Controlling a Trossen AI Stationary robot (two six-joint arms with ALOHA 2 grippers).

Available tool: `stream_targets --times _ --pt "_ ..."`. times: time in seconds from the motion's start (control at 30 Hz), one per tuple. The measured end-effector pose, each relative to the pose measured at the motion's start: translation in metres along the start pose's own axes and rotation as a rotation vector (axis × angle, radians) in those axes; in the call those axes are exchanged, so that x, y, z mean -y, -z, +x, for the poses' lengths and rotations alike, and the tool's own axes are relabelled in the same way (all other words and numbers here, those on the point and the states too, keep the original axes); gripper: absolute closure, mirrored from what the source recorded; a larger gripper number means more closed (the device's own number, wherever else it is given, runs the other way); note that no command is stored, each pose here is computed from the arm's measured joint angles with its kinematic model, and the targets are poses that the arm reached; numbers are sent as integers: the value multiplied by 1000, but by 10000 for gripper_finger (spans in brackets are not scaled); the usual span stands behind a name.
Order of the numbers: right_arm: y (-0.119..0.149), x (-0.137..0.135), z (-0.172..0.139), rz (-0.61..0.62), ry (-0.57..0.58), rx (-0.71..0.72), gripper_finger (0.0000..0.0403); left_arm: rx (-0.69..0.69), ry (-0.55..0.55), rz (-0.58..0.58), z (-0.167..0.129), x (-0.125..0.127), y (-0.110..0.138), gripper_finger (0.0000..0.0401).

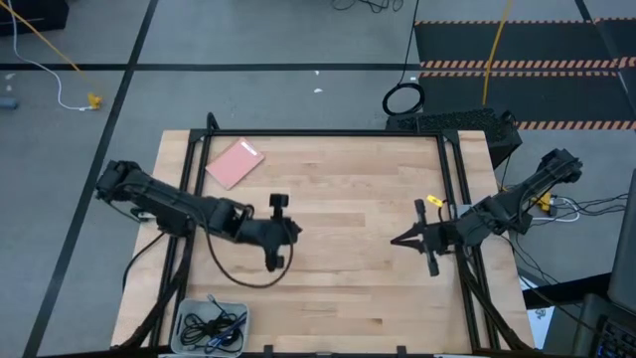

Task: Pick and place USB-C Cables
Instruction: Return to Home Position

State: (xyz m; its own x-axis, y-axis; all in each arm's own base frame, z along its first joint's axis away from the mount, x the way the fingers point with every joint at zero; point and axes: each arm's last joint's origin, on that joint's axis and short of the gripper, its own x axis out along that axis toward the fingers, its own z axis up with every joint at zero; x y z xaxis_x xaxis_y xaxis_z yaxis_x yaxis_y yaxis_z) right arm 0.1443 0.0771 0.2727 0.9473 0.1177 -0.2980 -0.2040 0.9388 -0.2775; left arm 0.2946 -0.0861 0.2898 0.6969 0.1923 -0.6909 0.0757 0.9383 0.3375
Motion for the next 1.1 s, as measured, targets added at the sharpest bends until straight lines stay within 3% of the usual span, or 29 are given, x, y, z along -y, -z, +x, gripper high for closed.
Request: stream_targets --times 0.2,0.47,0.73,1.1 --pt "2 4 -10 -44 0 1 401 245 34 -21 4 -24 18 387" --pt "8 5 -13 -46 -2 -55 402 421 -4 -85 -13 -35 59 396" --pt "19 15 -5 -63 75 -65 403 497 -2 -146 -23 -30 104 394" --pt "60 19 13 -67 43 -2 403 628 -29 -168 -26 -25 143 381"
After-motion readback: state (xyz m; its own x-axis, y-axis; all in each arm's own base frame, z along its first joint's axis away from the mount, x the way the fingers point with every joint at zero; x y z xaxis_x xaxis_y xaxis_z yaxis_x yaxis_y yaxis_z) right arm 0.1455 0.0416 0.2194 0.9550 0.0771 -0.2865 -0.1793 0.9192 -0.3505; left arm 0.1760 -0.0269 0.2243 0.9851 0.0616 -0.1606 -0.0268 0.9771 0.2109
